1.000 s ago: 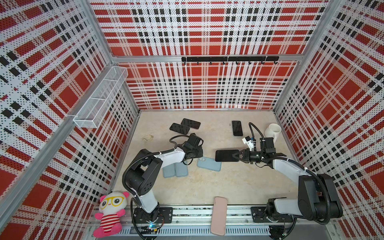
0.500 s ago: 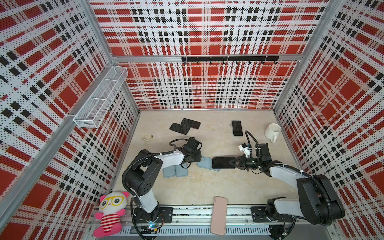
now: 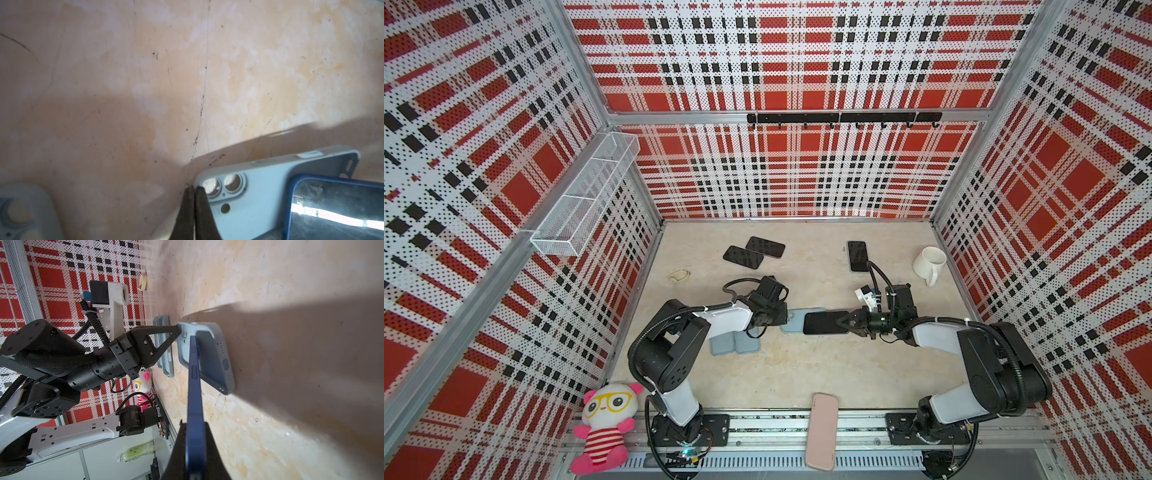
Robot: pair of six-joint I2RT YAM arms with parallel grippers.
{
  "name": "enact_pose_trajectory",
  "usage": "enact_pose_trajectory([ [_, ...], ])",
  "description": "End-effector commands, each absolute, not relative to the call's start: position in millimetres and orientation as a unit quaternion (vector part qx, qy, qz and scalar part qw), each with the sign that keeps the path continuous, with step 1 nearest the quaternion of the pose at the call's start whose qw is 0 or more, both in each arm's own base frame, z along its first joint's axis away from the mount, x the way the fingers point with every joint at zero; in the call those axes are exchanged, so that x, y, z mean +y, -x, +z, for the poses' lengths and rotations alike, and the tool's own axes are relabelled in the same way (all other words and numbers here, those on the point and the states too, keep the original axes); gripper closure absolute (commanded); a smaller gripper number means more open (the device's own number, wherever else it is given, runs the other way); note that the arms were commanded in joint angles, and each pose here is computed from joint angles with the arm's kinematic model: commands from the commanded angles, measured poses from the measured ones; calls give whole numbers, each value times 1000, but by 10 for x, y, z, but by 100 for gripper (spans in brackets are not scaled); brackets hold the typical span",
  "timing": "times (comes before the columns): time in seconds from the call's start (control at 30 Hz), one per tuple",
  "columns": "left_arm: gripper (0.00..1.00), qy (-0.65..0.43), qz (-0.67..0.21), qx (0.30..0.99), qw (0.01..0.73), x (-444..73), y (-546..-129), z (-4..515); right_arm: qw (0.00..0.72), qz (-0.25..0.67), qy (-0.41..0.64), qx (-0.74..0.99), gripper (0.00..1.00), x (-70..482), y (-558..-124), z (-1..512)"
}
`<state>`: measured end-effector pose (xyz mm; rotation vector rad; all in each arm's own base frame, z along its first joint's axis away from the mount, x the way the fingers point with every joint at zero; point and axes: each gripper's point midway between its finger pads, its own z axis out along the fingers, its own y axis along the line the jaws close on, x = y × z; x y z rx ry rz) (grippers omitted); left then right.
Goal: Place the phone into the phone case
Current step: 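Bring the held phone down toward the case in the left gripper, then lower the phone's edge into the case held by the left gripper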
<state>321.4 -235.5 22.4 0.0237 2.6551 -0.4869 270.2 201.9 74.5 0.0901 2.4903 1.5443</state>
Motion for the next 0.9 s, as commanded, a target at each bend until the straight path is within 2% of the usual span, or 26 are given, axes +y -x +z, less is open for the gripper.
enact_pose_trajectory([
  [0.0,89,-20,-187,955,229,-2443,-3261,294,117,529,10,840,100,2088,-2807,827],
  [0.13,72,-29,-192,952,236,-2497,-3321,347,110,525,18,844,100,2101,-2834,762],
  [0.23,65,-27,-193,951,239,-2468,-3327,370,107,524,17,845,100,2106,-2858,720],
  [0.47,63,-22,-239,945,223,-2495,-3163,347,91,521,16,849,100,2152,-2852,590],
  [0.67,66,-21,-267,940,212,-2576,-3111,289,75,527,27,846,100,2304,-2857,511],
  [0.8,64,-14,-293,931,216,-2584,-3105,354,69,530,35,844,100,2408,-2868,494],
  [0.87,60,-11,-303,928,217,-2591,-3101,369,65,529,35,845,100,2439,-2863,462],
])
